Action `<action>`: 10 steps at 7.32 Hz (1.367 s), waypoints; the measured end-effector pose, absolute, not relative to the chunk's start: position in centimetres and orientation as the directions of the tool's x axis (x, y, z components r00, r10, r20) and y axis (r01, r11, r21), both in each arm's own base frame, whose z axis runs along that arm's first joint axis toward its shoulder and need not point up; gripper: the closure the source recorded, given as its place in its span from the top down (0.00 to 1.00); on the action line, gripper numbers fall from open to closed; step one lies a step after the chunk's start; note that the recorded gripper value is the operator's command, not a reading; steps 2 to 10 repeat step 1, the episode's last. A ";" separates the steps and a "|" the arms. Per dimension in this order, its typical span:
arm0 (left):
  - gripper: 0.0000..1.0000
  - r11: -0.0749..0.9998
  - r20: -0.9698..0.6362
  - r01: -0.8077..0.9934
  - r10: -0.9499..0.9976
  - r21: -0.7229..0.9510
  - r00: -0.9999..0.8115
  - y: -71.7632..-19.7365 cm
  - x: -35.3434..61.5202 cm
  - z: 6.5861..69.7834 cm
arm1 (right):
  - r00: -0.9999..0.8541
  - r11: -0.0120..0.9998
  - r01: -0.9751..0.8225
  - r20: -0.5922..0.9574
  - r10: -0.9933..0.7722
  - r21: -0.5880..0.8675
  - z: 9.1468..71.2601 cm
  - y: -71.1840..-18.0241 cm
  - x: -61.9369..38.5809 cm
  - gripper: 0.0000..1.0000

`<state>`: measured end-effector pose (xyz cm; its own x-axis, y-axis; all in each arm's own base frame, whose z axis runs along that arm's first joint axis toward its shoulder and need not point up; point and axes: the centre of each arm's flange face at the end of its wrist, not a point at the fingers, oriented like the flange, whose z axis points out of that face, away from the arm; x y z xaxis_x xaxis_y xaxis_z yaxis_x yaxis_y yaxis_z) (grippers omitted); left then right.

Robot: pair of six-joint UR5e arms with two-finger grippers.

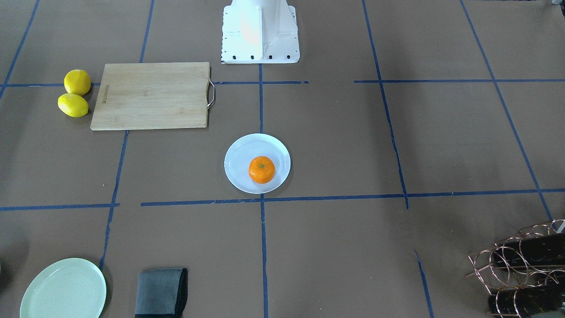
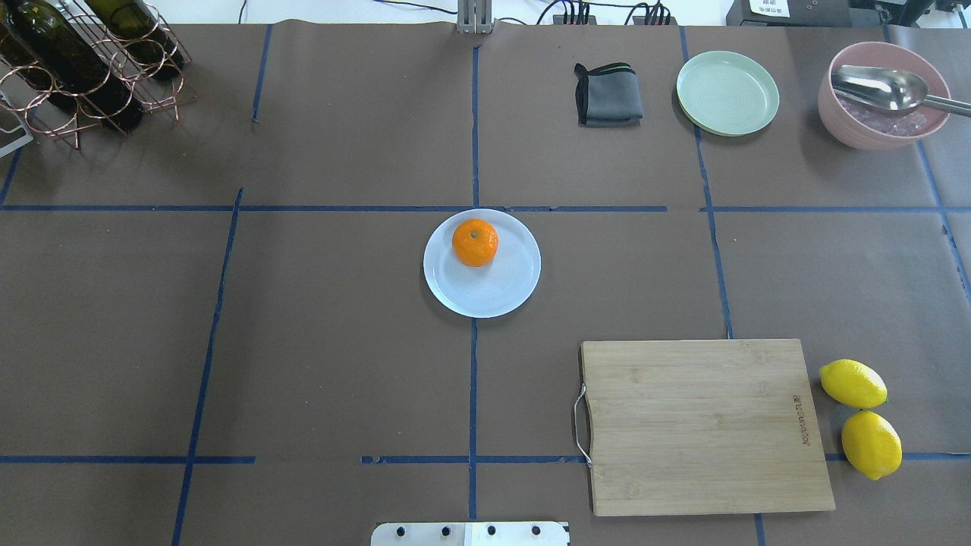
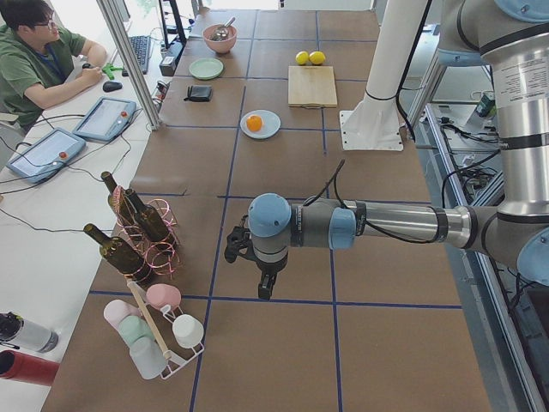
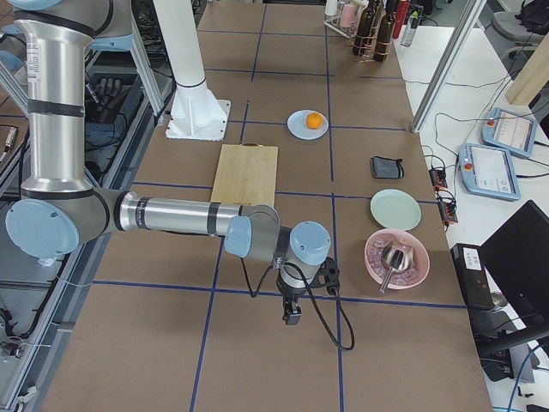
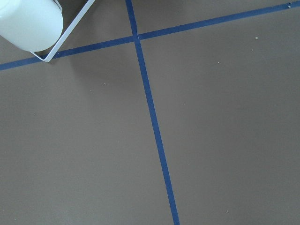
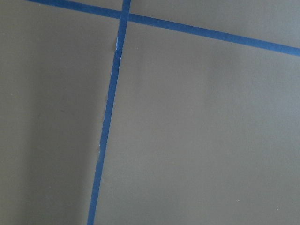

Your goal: Pick orange to plate

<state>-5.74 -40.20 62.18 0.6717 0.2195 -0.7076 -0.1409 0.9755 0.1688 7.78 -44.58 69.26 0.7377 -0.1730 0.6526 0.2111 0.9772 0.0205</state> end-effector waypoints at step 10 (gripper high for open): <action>1.00 0.975 -0.708 -0.141 0.220 0.169 0.672 -40.2 -5.7 62.2 | 0.738 0.977 0.211 0.652 -0.174 0.021 69.2 -44.6 7.8 1.00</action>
